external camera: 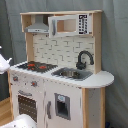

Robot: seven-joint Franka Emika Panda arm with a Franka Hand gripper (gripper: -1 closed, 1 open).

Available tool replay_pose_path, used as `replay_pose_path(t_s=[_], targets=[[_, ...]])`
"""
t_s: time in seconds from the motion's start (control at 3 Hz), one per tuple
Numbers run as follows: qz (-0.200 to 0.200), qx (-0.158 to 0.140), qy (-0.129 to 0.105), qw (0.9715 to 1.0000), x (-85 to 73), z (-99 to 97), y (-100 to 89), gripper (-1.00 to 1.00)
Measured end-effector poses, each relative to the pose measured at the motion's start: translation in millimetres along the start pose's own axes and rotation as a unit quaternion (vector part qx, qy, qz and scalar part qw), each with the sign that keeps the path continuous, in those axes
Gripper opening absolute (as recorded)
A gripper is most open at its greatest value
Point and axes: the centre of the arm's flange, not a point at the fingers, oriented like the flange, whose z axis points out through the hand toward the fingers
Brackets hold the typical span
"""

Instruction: Play with the kitchen

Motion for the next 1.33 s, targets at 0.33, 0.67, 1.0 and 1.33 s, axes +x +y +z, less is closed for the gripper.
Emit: replay_pose_path(t_s=[0.33,0.67,1.0,1.33], targets=[[0.026,-0.018,-0.035,0.9989,-9.0,-4.3,31.0,1.0],[0.065,-0.035,-0.085,0.9936,-29.2,0.0,59.7,1.0],[0.106,-0.056,-0.134,0.9836,-50.8,8.5,81.6,1.0],[0.138,-0.078,-0.172,0.9721,-68.2,13.8,97.1,1.0]])
